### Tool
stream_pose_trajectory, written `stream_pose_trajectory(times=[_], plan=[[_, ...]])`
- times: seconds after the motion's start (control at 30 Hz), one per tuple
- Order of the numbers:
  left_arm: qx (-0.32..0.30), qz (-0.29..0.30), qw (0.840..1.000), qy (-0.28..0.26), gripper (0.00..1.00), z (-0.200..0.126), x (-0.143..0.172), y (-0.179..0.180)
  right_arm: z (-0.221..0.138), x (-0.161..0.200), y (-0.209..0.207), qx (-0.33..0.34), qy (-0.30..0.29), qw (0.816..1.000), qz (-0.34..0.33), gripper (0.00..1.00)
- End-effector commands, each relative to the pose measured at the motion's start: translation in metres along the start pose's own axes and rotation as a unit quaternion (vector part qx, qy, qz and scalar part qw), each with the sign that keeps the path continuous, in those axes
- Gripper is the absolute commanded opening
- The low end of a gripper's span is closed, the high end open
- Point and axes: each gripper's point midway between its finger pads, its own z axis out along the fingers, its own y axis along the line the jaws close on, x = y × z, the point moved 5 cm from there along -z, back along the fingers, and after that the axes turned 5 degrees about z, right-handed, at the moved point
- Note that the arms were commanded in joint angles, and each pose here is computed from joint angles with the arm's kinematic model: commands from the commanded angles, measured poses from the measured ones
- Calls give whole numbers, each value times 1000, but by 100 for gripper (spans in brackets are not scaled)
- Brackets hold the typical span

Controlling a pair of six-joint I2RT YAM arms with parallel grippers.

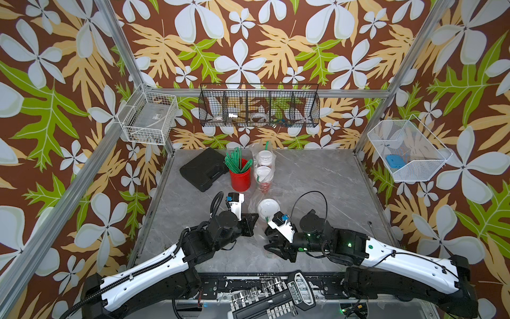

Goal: Pack milk tea into plastic carrier bags
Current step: Place the straw in the plastic carrier bag, then reset both arms

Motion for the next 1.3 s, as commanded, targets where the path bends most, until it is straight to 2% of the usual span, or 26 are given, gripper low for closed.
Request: stream_pose_trajectory(times=[0.0,0.13,0.2,0.37,0.5,0.67,0.8,0.87,1.0,1.17,1.27], plan=[[4,2,1000,-5,7,-1,-3,-2,-11,-18,5,4,-30,1000,-7,57],[8,3,1000,-8,31,-4,-5,-4,-26,-36,12,9,-54,998,-22,64],[11,4,1000,-11,46,-7,-7,-5,-32,-44,15,12,-65,997,-30,67],[15,7,1000,-19,81,-15,-12,-7,-44,-58,17,25,-86,995,-46,69],[16,11,1000,-24,98,-22,-15,-8,-50,-67,14,51,-103,992,-48,70],[9,24,999,-28,100,-35,-20,-7,-61,-79,4,109,-131,984,-44,78],[5,34,998,-50,100,-53,-32,-8,-74,-91,-13,195,-150,969,-37,100],[7,39,996,-76,100,-67,-41,-9,-84,-99,-26,248,-163,955,-32,100],[-14,51,988,-146,100,-95,-66,-6,-106,-115,-53,305,-191,933,-1,100],[-86,85,967,-226,100,-127,-99,1,-138,-130,-95,367,-217,904,37,99],[-163,98,945,-266,100,-138,-114,12,-157,-131,-132,396,-225,887,83,99]])
